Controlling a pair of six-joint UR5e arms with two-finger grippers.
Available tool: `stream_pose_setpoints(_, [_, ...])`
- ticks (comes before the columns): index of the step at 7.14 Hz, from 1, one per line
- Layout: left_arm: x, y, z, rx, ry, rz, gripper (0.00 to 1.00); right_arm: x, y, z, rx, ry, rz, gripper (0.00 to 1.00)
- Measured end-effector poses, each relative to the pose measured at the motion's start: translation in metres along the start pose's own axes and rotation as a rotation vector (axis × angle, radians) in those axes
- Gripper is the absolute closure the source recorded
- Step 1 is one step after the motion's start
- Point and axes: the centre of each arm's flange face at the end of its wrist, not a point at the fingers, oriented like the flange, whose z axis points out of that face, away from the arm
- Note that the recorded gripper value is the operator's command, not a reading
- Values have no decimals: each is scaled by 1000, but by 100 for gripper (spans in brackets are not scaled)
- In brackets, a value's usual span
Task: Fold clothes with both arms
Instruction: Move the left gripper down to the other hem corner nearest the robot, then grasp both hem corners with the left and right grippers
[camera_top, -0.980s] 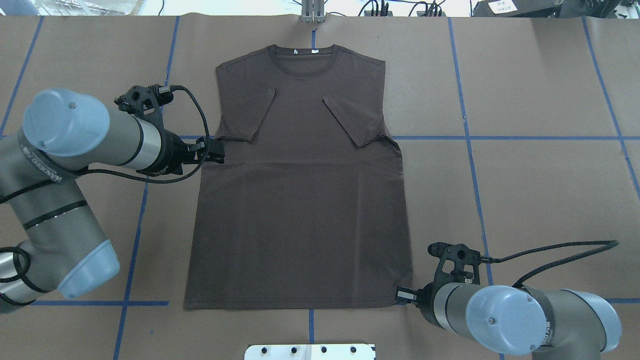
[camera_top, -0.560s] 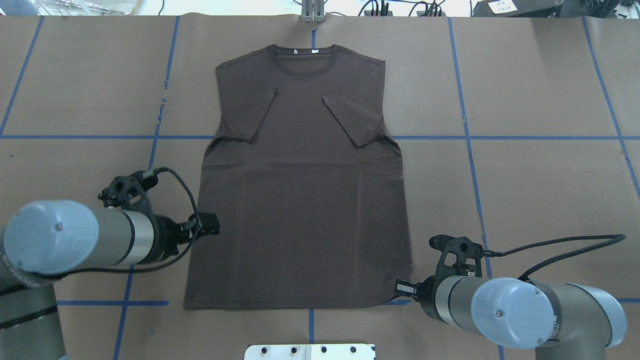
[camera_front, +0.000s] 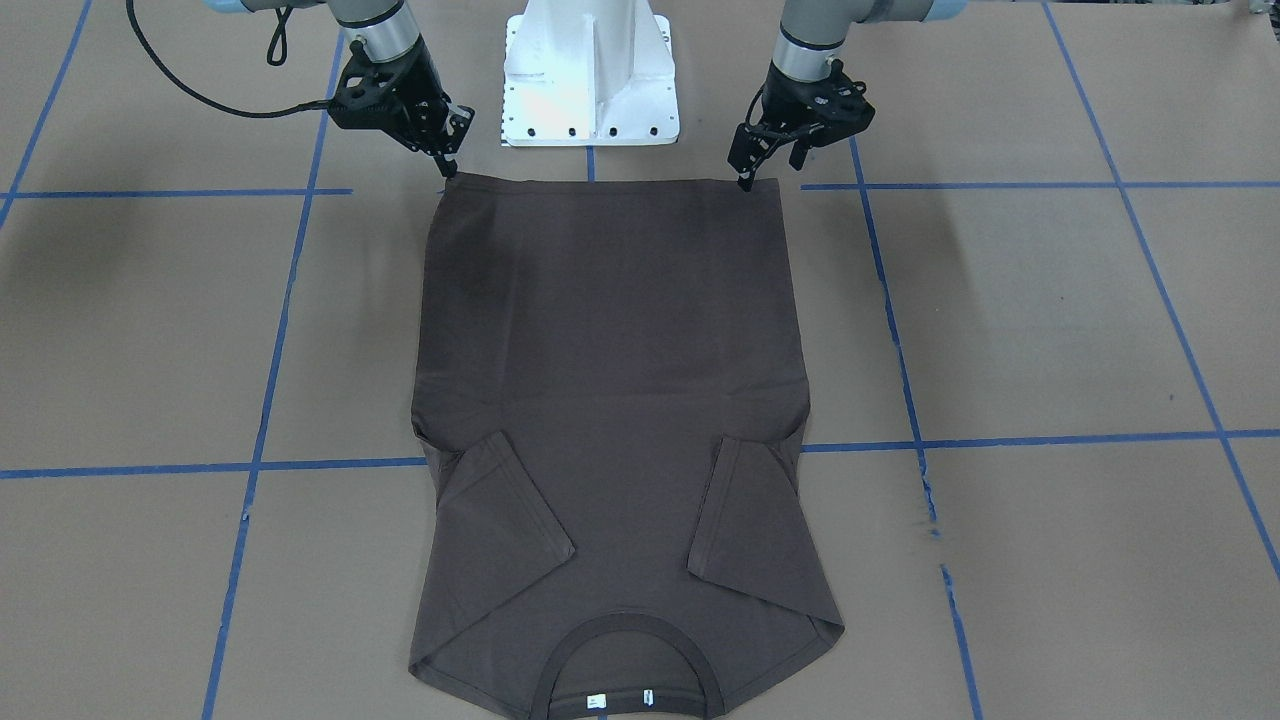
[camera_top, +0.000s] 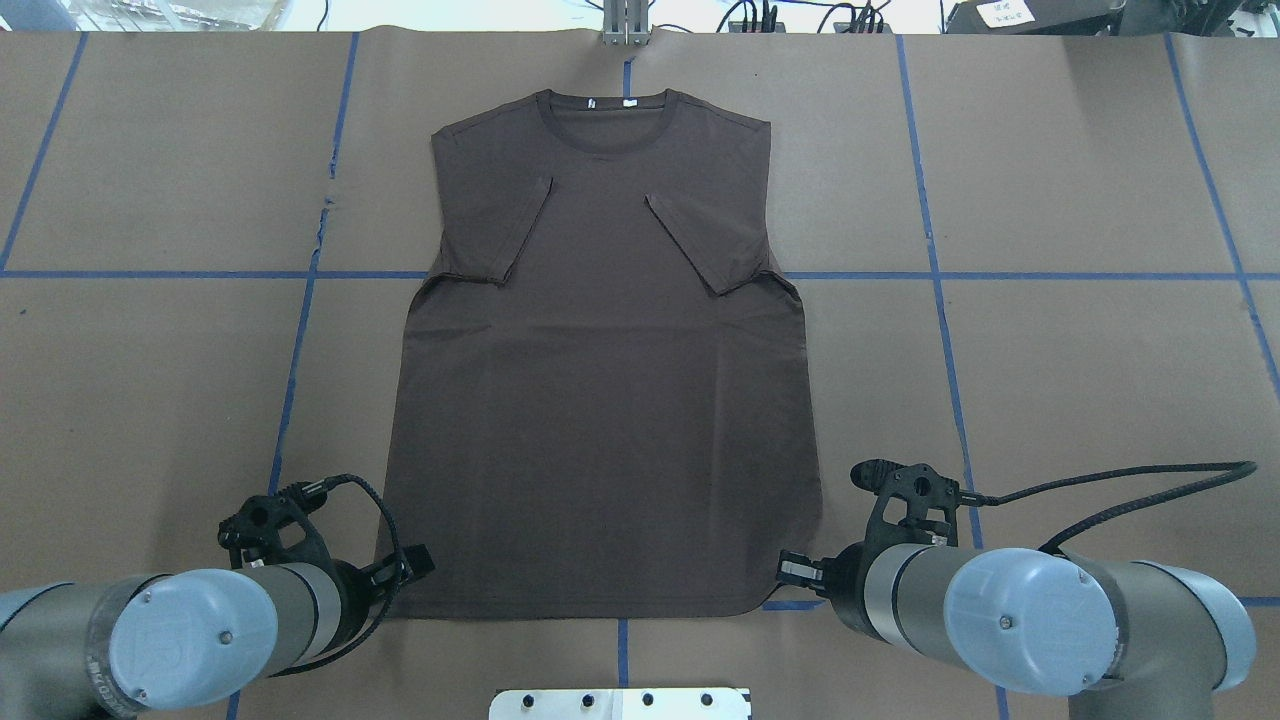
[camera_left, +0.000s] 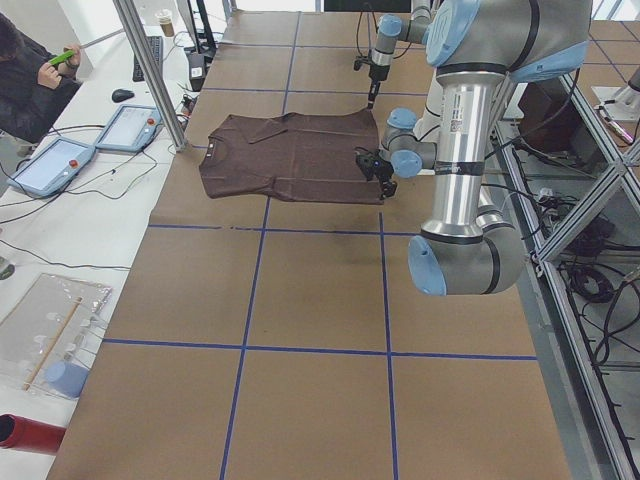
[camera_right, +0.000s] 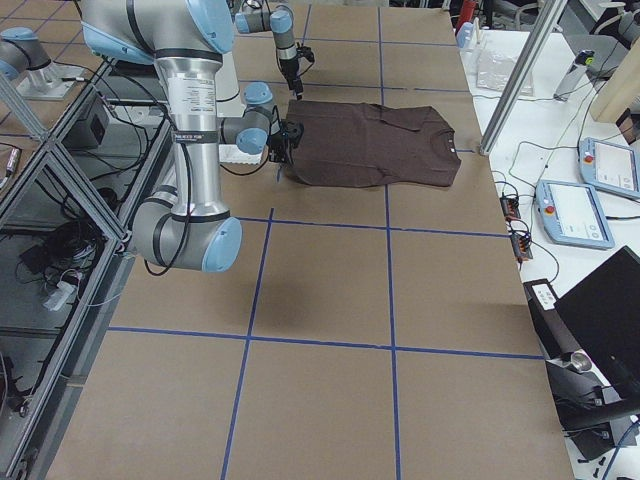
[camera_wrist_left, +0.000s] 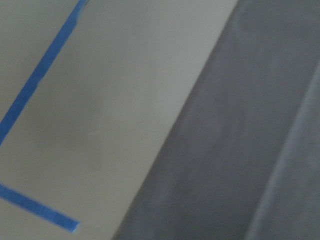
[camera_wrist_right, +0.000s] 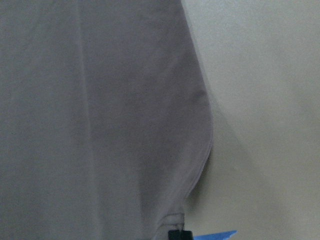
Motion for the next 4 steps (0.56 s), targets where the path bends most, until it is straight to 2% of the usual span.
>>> stream_pose_setpoints(4, [-10, 19, 17, -10, -38, 0, 10, -3, 0, -1, -1, -7, 0, 100])
